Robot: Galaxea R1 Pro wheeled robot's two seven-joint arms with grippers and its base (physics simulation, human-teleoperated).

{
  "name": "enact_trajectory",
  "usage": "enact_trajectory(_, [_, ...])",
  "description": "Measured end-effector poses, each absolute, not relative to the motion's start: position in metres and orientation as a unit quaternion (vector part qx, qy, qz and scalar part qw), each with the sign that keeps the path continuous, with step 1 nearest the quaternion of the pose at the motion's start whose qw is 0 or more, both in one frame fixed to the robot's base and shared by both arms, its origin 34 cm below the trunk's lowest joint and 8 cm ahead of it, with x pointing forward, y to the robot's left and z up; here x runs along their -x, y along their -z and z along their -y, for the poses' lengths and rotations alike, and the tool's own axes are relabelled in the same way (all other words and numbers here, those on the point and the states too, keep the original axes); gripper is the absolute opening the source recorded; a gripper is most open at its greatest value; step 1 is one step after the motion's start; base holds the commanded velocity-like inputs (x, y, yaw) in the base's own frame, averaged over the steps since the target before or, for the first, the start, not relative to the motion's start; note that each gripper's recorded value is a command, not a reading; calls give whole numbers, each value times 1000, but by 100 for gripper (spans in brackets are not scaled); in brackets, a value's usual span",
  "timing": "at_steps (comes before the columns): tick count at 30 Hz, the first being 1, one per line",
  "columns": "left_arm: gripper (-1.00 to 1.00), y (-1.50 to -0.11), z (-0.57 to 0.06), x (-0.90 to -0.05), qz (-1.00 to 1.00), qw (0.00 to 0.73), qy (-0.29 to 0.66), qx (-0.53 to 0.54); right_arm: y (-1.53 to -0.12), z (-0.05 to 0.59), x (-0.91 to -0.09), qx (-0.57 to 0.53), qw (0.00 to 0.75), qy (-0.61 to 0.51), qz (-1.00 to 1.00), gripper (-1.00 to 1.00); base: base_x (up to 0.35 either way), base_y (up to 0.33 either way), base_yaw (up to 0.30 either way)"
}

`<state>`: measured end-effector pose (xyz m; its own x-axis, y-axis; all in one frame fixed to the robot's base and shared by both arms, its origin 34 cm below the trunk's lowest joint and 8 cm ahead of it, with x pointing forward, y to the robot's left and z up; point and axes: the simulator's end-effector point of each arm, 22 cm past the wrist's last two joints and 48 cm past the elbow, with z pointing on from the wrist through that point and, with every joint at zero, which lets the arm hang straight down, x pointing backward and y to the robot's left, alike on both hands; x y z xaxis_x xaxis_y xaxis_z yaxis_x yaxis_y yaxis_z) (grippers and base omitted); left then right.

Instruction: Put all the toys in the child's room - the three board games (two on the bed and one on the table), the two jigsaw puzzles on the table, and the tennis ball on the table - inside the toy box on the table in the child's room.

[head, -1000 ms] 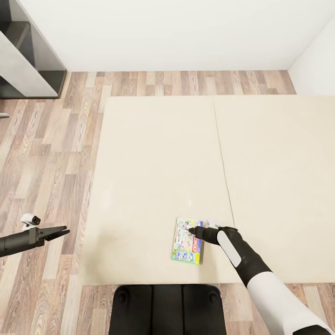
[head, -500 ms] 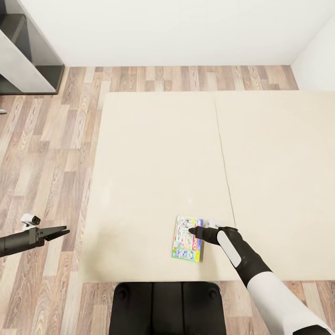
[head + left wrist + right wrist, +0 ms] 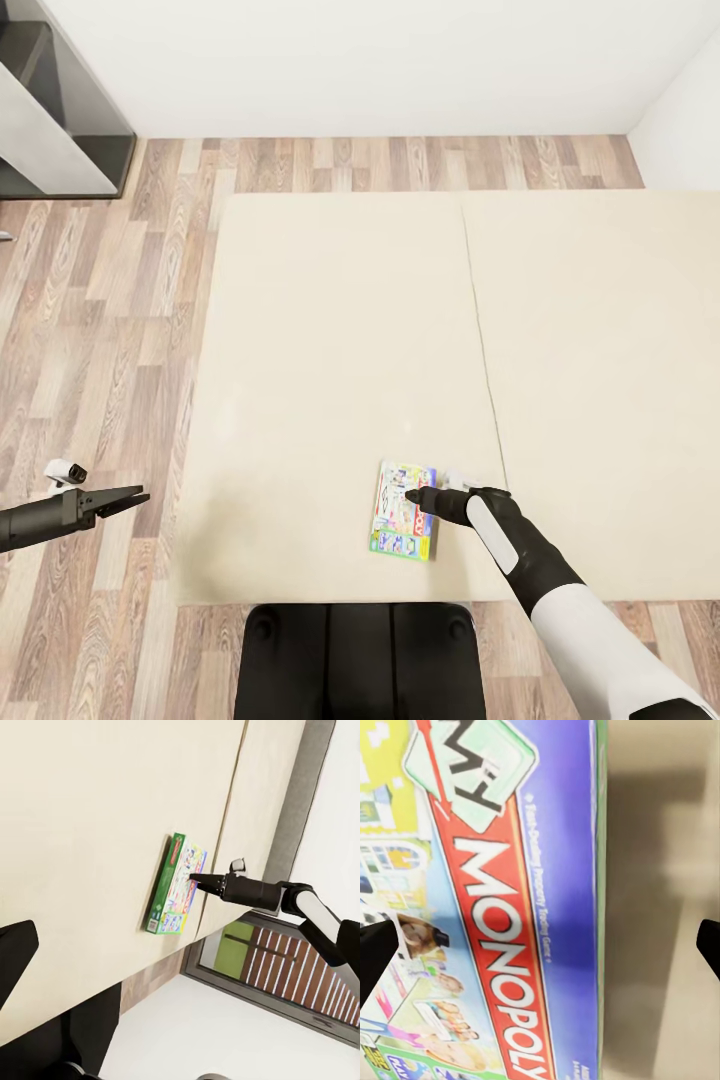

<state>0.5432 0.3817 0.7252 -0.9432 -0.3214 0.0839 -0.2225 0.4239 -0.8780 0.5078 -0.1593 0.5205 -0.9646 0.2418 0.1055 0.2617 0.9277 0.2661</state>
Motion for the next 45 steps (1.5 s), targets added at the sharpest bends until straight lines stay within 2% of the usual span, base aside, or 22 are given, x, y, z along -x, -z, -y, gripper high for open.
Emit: enact_trajectory(45, [100, -723, -382, -541, -843, 46, 511, 163, -519, 159, -507, 122, 36, 137, 982, 100, 0, 0, 0])
